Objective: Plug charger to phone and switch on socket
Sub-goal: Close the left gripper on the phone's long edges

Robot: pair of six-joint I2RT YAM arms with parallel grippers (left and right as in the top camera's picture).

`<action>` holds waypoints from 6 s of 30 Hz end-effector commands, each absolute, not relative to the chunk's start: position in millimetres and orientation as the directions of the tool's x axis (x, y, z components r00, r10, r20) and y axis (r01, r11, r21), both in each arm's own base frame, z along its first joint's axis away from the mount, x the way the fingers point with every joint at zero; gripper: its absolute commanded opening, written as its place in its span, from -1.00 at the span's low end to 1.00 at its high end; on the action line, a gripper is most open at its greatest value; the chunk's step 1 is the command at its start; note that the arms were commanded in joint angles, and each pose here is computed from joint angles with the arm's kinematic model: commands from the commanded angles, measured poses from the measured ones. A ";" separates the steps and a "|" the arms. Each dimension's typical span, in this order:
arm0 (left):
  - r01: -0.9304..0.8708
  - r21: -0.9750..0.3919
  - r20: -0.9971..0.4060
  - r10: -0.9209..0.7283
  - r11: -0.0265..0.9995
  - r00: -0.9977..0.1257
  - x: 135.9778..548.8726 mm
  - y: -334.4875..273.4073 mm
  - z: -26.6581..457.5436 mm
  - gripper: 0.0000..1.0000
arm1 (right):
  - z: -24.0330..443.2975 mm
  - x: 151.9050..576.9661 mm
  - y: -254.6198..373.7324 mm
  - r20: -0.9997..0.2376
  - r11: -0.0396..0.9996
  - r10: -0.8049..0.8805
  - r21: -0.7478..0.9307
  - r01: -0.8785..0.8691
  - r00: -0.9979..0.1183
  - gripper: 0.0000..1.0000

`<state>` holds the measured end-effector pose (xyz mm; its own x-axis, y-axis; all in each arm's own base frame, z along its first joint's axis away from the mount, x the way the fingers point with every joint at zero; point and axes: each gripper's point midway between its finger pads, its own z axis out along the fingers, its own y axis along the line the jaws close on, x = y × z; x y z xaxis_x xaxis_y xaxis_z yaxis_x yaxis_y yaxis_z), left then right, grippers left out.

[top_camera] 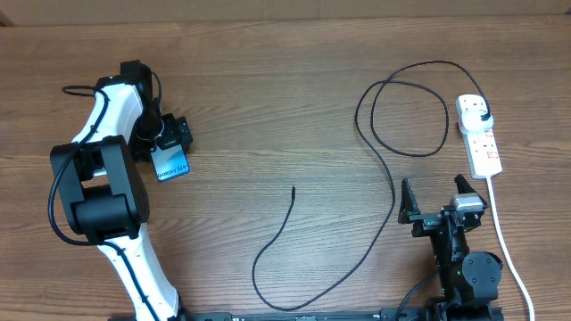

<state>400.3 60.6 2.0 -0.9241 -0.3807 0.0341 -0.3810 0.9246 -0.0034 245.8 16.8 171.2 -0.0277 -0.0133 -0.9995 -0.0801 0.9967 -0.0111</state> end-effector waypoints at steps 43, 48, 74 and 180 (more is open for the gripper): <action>-0.397 -0.021 0.026 -0.396 0.918 -0.918 400.0 58.6 -7.9 0.99 | 169.6 245.8 17.8 -1.000 0.996 -0.011 -0.009 -0.084 -0.023 1.00; -0.397 -0.019 0.032 -0.396 0.918 -0.917 398.3 58.4 -7.9 0.99 | 169.6 245.8 17.8 -1.000 0.996 -0.011 -0.009 -0.084 -0.023 1.00; -0.397 -0.018 0.039 -0.396 0.918 -0.917 396.4 58.1 -8.5 1.00 | 169.6 245.8 17.8 -1.000 0.996 -0.011 -0.009 -0.084 -0.023 1.00; -0.397 -0.015 0.047 -0.396 0.918 -0.917 393.6 57.8 -10.4 0.63 | 169.6 245.8 17.9 -1.000 0.996 -0.011 -0.009 -0.084 -0.023 1.00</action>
